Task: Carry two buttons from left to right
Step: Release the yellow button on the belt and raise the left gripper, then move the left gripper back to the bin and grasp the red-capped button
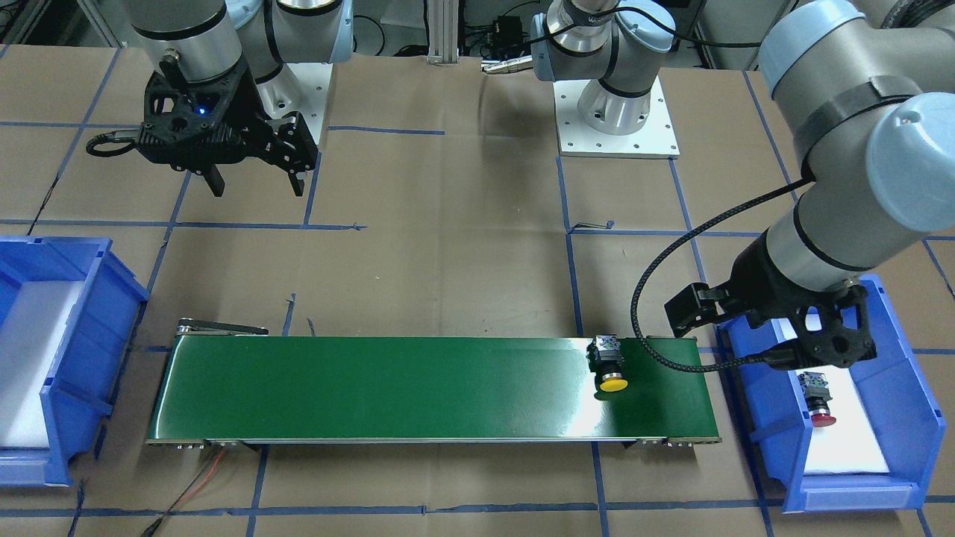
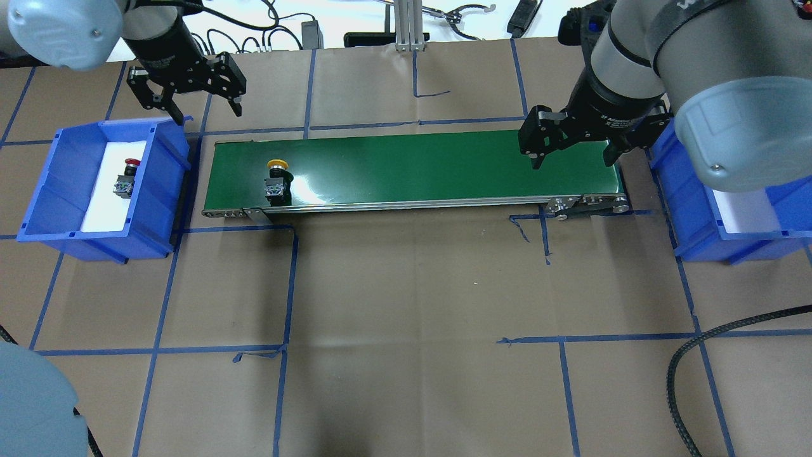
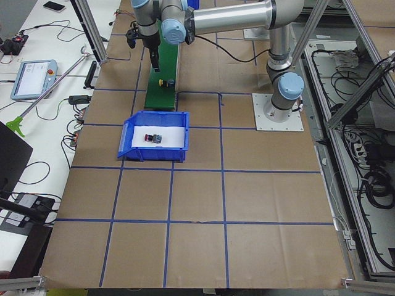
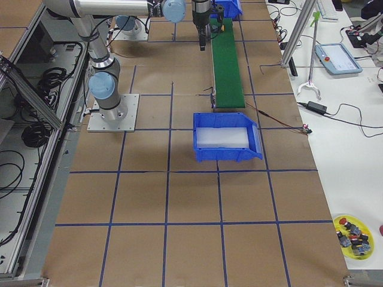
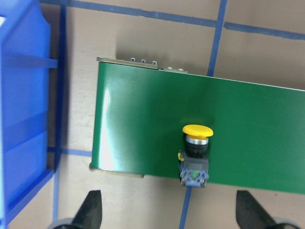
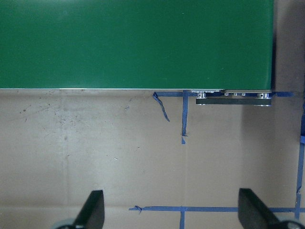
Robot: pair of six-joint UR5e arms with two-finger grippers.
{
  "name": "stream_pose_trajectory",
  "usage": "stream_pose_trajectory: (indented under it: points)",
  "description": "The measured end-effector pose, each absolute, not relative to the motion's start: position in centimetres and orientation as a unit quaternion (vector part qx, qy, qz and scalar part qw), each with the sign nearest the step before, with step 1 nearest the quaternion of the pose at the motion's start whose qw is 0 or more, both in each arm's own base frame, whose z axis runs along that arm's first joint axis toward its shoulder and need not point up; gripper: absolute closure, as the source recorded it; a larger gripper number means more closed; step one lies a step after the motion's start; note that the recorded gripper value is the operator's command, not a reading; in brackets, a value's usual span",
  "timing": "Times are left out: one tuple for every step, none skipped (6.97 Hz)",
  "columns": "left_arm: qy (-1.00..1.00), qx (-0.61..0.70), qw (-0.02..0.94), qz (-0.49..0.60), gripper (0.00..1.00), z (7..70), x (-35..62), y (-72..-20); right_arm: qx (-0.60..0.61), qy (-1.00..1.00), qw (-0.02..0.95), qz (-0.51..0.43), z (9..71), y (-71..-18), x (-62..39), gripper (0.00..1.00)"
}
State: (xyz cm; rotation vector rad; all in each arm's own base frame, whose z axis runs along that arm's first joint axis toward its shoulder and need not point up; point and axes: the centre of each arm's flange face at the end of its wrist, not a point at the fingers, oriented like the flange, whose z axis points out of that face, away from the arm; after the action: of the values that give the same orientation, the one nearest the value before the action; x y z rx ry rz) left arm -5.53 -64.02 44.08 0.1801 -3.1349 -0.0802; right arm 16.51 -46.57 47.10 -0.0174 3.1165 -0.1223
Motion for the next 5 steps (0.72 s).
stream_pose_trajectory:
  points:
    - [-0.999, 0.047, -0.001, -0.023, 0.00, 45.1, -4.4, -64.1, -0.005, 0.999, 0.011, -0.039, 47.1, -46.6, 16.5, 0.00]
    - [-0.999, 0.037, -0.001, -0.019, 0.00, 45.7, -1.8, -64.1, -0.005, 0.999, 0.010, -0.038, 47.1, -46.6, 16.5, 0.00]
    - [-0.999, 0.033, 0.000, -0.019, 0.00, 45.7, 2.3, -64.2, -0.005, 0.999, 0.010, -0.038, 47.0, -46.6, 16.5, 0.00]
    - [-0.999, 0.028, 0.002, -0.020, 0.00, 45.4, 5.8, -64.2, -0.005, 0.999, 0.010, -0.038, 47.0, -46.6, 16.5, 0.00]
    - [-1.000, 0.013, 0.003, -0.021, 0.00, 45.0, 8.8, -64.2, -0.005, 0.999, 0.009, -0.037, 47.0, -46.5, 16.4, 0.00]
